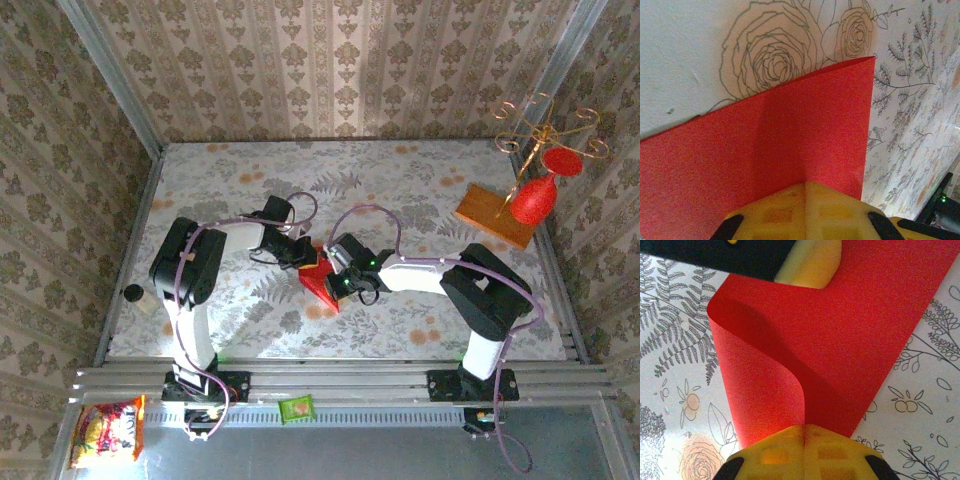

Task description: Fold a paper plane with a square sheet of paper (pick it up from the middle)

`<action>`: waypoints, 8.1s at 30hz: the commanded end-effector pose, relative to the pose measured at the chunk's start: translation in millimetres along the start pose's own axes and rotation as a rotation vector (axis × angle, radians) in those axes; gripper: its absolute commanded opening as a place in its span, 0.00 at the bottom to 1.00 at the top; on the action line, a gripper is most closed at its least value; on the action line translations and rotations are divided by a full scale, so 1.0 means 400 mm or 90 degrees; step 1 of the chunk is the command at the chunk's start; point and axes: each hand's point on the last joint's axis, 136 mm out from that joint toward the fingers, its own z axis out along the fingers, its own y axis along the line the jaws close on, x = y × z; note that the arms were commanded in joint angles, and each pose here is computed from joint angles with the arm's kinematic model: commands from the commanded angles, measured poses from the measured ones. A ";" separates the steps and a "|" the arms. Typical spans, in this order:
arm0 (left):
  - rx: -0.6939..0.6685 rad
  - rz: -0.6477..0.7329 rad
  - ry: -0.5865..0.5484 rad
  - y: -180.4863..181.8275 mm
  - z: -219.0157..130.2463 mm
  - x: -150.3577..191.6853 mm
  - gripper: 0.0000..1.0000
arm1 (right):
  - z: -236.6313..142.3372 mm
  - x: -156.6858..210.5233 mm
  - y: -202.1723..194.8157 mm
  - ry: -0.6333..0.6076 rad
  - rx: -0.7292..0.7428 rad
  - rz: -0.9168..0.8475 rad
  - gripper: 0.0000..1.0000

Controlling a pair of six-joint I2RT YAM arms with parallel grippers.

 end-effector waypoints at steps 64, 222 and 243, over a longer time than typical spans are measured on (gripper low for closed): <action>-0.062 -0.003 0.039 0.055 0.032 0.029 0.05 | 0.010 0.010 -0.014 0.025 0.017 0.006 0.07; -0.084 -0.261 -0.100 0.088 0.019 0.139 0.04 | 0.009 0.046 0.022 0.093 0.015 0.104 0.11; -0.098 -0.263 -0.092 0.104 0.024 0.149 0.04 | 0.015 0.093 -0.003 0.127 0.023 0.101 0.13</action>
